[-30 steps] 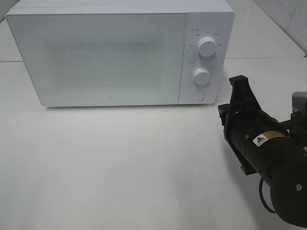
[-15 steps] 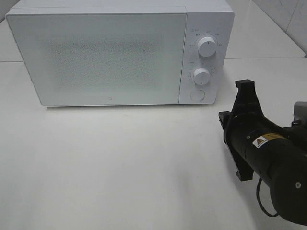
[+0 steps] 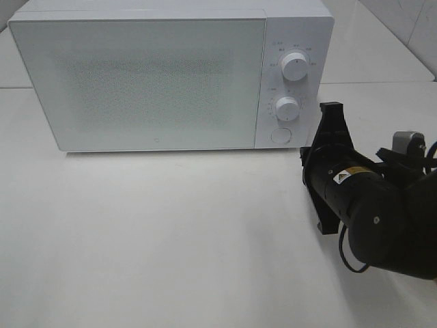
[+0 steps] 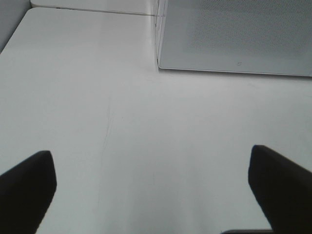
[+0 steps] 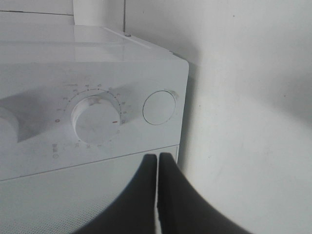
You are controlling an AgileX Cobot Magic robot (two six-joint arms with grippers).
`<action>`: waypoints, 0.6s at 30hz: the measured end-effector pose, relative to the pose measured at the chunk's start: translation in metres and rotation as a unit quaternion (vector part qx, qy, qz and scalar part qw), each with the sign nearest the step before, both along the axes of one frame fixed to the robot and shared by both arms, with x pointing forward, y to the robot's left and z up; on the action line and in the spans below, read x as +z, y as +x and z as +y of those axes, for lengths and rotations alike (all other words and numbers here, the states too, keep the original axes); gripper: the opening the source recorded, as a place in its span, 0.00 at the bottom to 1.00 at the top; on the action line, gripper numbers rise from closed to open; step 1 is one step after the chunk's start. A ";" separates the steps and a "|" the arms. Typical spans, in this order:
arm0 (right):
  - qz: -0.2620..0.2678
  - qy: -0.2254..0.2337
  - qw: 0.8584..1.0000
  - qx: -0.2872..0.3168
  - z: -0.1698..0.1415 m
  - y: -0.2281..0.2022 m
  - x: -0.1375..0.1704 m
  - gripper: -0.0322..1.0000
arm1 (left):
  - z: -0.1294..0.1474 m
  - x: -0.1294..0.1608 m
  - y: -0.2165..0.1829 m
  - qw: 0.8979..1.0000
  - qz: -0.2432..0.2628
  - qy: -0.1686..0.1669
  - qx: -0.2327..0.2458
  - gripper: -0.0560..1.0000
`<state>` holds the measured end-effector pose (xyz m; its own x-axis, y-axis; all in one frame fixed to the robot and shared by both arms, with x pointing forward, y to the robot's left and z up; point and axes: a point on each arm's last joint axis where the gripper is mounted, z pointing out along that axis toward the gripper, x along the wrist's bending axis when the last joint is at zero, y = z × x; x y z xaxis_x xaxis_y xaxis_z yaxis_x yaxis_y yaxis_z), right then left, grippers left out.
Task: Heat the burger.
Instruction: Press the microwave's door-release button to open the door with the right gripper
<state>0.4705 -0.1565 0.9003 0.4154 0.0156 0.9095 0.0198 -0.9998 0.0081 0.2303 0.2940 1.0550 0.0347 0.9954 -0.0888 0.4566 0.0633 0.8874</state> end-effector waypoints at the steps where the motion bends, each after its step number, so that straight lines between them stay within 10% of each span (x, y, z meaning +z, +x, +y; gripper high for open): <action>1: 0.001 0.003 1.000 -0.002 0.002 0.006 -0.002 0.05 | 0.000 0.000 0.000 1.000 0.000 0.000 0.000 0.99; 18: 0.000 0.014 1.000 0.003 0.018 0.055 -0.026 0.05 | 0.000 0.000 0.000 1.000 0.000 0.000 0.000 0.99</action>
<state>0.5255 -0.1380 0.8747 0.4159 -0.0067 0.9094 0.0265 -0.9995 -0.0195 0.2303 0.2940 1.0550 0.0347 0.9954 -0.0888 0.4566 0.0633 0.8874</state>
